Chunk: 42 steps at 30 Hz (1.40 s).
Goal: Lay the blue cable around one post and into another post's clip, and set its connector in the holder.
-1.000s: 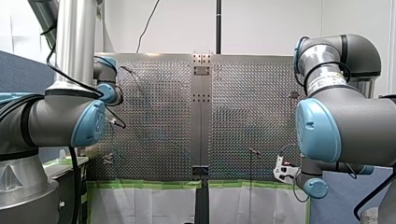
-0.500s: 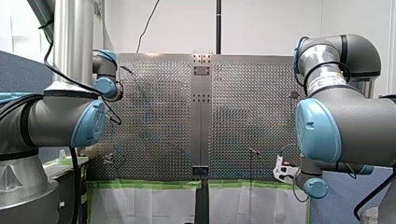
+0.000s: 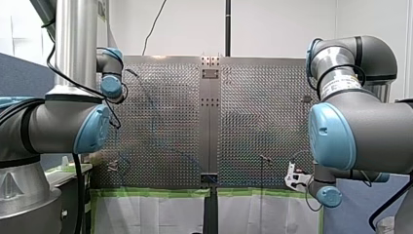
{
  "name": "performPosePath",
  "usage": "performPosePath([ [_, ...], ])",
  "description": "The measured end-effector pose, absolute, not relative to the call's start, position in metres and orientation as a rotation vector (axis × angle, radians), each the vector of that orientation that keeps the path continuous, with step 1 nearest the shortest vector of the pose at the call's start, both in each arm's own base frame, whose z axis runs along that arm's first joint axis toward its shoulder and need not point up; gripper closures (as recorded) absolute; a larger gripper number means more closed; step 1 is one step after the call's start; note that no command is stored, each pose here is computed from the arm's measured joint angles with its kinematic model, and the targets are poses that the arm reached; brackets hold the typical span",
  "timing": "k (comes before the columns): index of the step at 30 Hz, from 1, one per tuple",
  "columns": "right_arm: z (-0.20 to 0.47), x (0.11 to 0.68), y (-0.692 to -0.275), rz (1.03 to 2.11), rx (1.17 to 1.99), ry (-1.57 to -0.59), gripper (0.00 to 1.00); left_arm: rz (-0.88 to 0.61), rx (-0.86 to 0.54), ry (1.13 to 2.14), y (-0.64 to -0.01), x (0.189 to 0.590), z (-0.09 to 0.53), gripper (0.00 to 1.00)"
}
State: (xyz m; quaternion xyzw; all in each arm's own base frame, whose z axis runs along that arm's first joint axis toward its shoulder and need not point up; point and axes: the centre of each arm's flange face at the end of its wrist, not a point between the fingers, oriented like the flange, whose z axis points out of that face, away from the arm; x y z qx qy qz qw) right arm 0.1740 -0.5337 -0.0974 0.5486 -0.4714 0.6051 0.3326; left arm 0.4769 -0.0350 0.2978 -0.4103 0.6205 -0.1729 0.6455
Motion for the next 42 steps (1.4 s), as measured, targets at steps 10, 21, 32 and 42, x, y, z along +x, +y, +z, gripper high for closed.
performPosePath([
  [10,-0.097,0.174,-0.534,1.581,1.433,-1.232,1.0,-0.329,-0.851,1.441,-0.041,0.472,0.317,0.0],
  [21,-0.098,0.174,-0.534,1.58,1.434,-1.232,1.0,-0.282,-0.779,1.492,-0.051,0.468,0.32,0.0],
  [32,-0.098,0.174,-0.534,1.581,1.434,-1.233,1.0,-0.215,-0.71,1.502,-0.054,0.456,0.34,0.0],
  [42,-0.098,0.174,-0.533,1.581,1.434,-1.235,1.0,-0.13,-0.668,1.517,-0.058,0.43,0.366,0.0],
])
